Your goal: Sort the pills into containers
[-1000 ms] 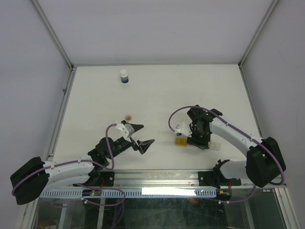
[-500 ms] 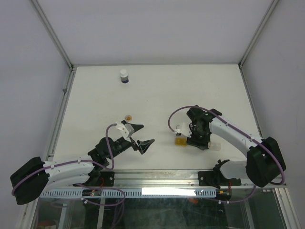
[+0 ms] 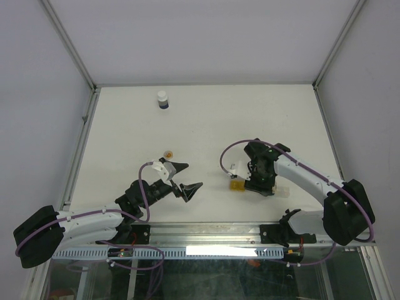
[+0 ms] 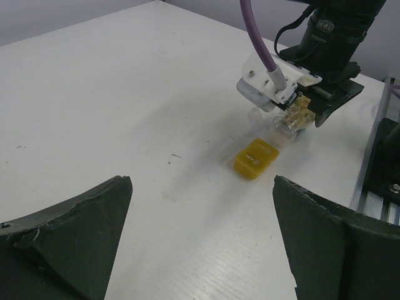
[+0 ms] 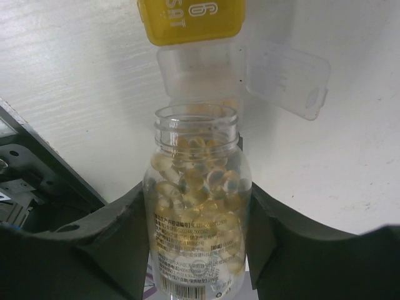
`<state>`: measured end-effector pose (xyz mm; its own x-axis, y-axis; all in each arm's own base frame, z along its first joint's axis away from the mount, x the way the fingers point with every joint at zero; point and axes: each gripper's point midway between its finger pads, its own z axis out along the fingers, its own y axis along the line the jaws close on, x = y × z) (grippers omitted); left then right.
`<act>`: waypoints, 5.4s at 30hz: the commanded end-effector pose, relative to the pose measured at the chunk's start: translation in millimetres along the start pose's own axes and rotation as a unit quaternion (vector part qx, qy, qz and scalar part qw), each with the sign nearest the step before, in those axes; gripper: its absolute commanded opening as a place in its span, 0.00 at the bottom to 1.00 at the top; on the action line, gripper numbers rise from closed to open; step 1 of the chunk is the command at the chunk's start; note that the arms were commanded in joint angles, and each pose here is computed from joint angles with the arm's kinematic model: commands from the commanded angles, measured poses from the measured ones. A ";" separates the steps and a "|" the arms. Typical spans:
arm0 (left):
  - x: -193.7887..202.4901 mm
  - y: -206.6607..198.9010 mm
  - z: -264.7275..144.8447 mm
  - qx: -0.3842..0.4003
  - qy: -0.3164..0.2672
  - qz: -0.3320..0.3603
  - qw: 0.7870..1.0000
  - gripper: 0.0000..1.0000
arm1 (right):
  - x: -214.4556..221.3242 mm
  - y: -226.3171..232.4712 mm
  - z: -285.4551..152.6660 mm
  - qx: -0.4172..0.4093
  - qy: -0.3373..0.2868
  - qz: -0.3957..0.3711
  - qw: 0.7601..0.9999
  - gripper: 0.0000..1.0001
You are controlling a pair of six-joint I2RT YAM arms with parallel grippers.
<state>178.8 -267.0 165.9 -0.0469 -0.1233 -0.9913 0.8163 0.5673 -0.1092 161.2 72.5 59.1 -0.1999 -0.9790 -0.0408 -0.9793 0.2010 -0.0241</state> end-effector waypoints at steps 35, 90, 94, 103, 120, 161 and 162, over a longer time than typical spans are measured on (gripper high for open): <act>-9.7 -0.1 1.5 0.001 -0.019 0.004 1.000 0.99 | -6.4 -12.4 -4.5 0.048 -0.004 -0.012 0.999 0.00; -51.2 95.5 13.4 -0.243 0.184 -0.185 0.934 0.98 | -134.4 -11.7 -264.6 0.030 -0.762 -0.002 0.646 0.00; -24.7 131.0 13.1 -0.322 0.251 -0.147 0.901 0.98 | -132.7 -13.1 -253.5 0.030 -0.757 0.018 0.652 0.00; 10.9 178.4 13.1 -0.386 0.337 -0.110 0.852 0.94 | -132.2 -16.4 -249.2 0.025 -0.744 0.040 0.666 0.00; 81.5 215.5 6.1 -0.393 0.443 -0.125 0.796 0.71 | -132.9 -21.7 -242.2 0.006 -0.738 0.075 0.671 0.00; 0.4 122.3 58.9 -0.156 0.296 -0.247 0.910 0.32 | -129.3 -9.8 -221.3 0.008 -0.693 0.006 0.721 0.00; -18.7 105.1 62.8 -0.111 0.260 -0.260 0.923 0.32 | -128.0 -9.3 -219.1 0.014 -0.686 -0.001 0.727 0.00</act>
<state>322.1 -197.7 74.8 -0.8415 0.0750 -0.5350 0.2321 0.9444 -0.2327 196.4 190.3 274.4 -0.0797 0.0554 -0.9953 -0.9610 0.2611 0.0914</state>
